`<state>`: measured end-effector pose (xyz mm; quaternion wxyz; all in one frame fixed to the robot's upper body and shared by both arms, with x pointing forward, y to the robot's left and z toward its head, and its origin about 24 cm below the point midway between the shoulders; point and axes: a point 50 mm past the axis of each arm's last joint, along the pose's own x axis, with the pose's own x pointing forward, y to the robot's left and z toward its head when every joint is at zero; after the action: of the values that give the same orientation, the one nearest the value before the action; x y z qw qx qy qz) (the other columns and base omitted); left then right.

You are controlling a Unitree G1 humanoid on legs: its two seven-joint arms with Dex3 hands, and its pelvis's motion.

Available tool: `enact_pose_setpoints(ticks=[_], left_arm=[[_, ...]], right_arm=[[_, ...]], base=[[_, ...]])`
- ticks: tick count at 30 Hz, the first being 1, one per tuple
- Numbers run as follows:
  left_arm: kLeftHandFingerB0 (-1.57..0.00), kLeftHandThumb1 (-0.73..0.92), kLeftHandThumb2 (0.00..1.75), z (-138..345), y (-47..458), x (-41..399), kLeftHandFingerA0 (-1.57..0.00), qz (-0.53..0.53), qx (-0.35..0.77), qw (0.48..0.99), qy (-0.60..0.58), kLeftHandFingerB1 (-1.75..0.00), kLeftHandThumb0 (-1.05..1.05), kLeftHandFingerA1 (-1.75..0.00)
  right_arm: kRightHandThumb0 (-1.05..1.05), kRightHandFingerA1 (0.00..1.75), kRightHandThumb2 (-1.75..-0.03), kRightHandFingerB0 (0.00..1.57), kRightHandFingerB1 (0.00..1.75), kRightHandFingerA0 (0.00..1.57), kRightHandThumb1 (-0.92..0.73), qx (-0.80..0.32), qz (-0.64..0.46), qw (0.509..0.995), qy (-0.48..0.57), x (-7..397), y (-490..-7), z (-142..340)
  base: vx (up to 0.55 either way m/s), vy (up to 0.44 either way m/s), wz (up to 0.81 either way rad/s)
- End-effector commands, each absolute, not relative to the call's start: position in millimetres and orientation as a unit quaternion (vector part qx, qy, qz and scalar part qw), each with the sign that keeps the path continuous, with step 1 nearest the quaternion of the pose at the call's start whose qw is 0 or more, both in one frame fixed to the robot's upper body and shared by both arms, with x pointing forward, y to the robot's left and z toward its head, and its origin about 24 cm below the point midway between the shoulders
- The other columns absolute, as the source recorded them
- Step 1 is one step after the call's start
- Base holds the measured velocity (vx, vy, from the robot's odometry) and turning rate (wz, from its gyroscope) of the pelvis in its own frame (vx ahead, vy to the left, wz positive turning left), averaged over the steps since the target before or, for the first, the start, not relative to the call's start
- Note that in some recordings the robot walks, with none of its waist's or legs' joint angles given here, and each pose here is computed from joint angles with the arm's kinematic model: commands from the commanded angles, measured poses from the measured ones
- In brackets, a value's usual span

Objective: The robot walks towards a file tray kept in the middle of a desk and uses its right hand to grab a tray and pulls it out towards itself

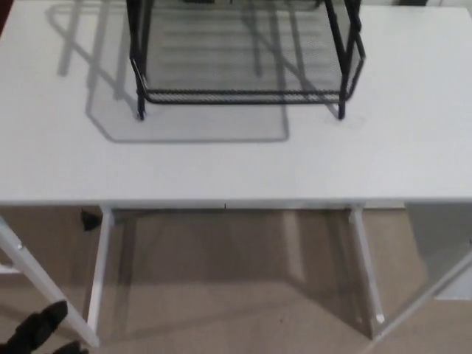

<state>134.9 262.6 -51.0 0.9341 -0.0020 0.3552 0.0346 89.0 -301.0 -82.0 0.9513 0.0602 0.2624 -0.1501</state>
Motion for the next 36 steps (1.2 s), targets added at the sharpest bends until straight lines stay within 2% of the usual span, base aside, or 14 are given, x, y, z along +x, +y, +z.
enact_pose_setpoints(ticks=[1, 13, 14, 19, 20, 21, 25, 26, 28, 30, 32, 33, 35, 36], left_arm=[[-0.11, 0.79, 0.67, -54.7, 274.4, 131.1, -0.15, 0.048, 0.032, 0.918, 0.391, -0.23, -0.04, -0.32], [-0.11, 0.79, 0.66, -59.3, 292.3, 130.0, -0.17, 0.042, 0.037, 0.906, 0.42, -0.24, -0.02, -0.34], [-0.11, 0.79, 0.66, -60.1, 291.7, 130.3, -0.16, 0.038, 0.041, 0.906, 0.42, -0.24, -0.03, -0.34], [-0.11, 0.81, 0.63, -60.8, 290.1, 131.2, -0.21, 0.037, 0.042, 0.906, 0.419, -0.26, -0.04, -0.34], [-0.11, 0.81, 0.63, -60.6, 290.0, 131.5, -0.21, 0.035, 0.043, 0.906, 0.419, -0.26, -0.03, -0.34], [-0.12, 0.8, 0.63, -60.9, 289.9, 132.0, -0.21, 0.035, 0.046, 0.906, 0.419, -0.26, -0.03, -0.34], [-0.1, 0.81, 0.64, -61.0, 291.1, 130.7, -0.19, 0.033, 0.045, 0.907, 0.418, -0.26, -0.04, -0.33], [-0.1, 0.8, 0.66, -60.5, 291.4, 130.4, -0.17, 0.032, 0.045, 0.907, 0.417, -0.26, -0.04, -0.33], [-0.11, 0.81, 0.63, -60.6, 290.5, 129.7, -0.2, 0.031, 0.045, 0.907, 0.418, -0.26, -0.04, -0.33], [-0.11, 0.8, 0.65, -60.1, 290.4, 130.5, -0.18, 0.031, 0.047, 0.907, 0.418, -0.26, -0.04, -0.33], [-0.11, 0.8, 0.65, -60.0, 290.3, 130.2, -0.19, 0.03, 0.047, 0.907, 0.418, -0.26, -0.04, -0.33], [-0.11, 0.8, 0.66, -60.2, 290.4, 129.3, -0.18, 0.028, 0.047, 0.907, 0.418, -0.25, -0.04, -0.33], [-0.11, 0.8, 0.65, -61.7, 289.3, 126.6, -0.18, 0.027, 0.045, 0.906, 0.421, -0.25, -0.04, -0.33], [-0.11, 0.79, 0.67, -63.3, 289.1, 123.8, -0.16, 0.025, 0.043, 0.904, 0.425, -0.24, -0.04, -0.33]], right_arm=[[-0.28, 0.41, -0.56, 0.45, 0.36, 0.54, -0.49, 0.064, -0.163, 0.948, 0.266, 82.9, -303.1, -85.3], [-0.27, 0.41, -0.56, 0.45, 0.36, 0.56, -0.49, 0.064, -0.166, 0.946, 0.272, 78.4, -301.4, -89.4], [-0.38, 0.49, -0.66, 0.41, 0.43, 0.51, -0.4, 0.054, -0.165, 0.946, 0.273, 77.9, -301.8, -89.0], [-0.43, 0.52, -0.69, 0.43, 0.45, 0.5, -0.39, 0.034, -0.157, 0.949, 0.27, 74.7, -297.5, -83.9], [-0.44, 0.51, -0.68, 0.42, 0.44, 0.5, -0.39, 0.03, -0.158, 0.949, 0.272, 74.3, -297.0, -83.6], [-0.34, 0.47, -0.54, 0.49, 0.36, 0.58, -0.46, 0.031, -0.158, 0.949, 0.27, 74.2, -296.3, -82.6], [-0.34, 0.47, -0.53, 0.49, 0.36, 0.57, -0.44, 0.033, -0.162, 0.948, 0.273, 73.5, -295.9, -83.5], [-0.42, 0.52, -0.67, 0.43, 0.44, 0.51, -0.38, 0.034, -0.161, 0.948, 0.274, 72.9, -295.4, -83.8], [-0.44, 0.49, -0.68, 0.42, 0.44, 0.52, -0.39, 0.03, -0.16, 0.947, 0.276, 71.9, -296.1, -83.7], [-0.35, 0.43, -0.54, 0.48, 0.36, 0.59, -0.45, 0.029, -0.16, 0.947, 0.278, 72.3, -296.0, -84.3], [-0.35, 0.43, -0.55, 0.47, 0.36, 0.59, -0.46, 0.03, -0.161, 0.946, 0.28, 71.5, -295.9, -85.0], [-0.43, 0.51, -0.68, 0.42, 0.45, 0.54, -0.39, 0.031, -0.161, 0.945, 0.282, 69.8, -296.0, -85.6], [-0.35, 0.42, -0.54, 0.47, 0.36, 0.59, -0.45, 0.034, -0.162, 0.944, 0.284, 65.8, -297.2, -86.6], [-0.45, 0.52, -0.7, 0.43, 0.46, 0.56, -0.38, 0.031, -0.163, 0.943, 0.288, 62.3, -297.6, -86.8]], base=[[0.12, -0.049, 0.05], [0.08, -0.109, -0.05], [0.08, 0.01, -0.07], [0.07, 0.066, -0.03], [0.11, 0.26, -0.44], [0.1, 0.261, -0.06], [0.07, 0.144, 0.04], [0.08, 0.039, 0.08], [0.0, 0.0, 0.0], [0.01, -0.036, 0.04], [0.0, 0.0, 0.0], [0.0, 0.0, 0.0], [0.0, 0.0, 0.0], [0.0, 0.0, 0.0]])
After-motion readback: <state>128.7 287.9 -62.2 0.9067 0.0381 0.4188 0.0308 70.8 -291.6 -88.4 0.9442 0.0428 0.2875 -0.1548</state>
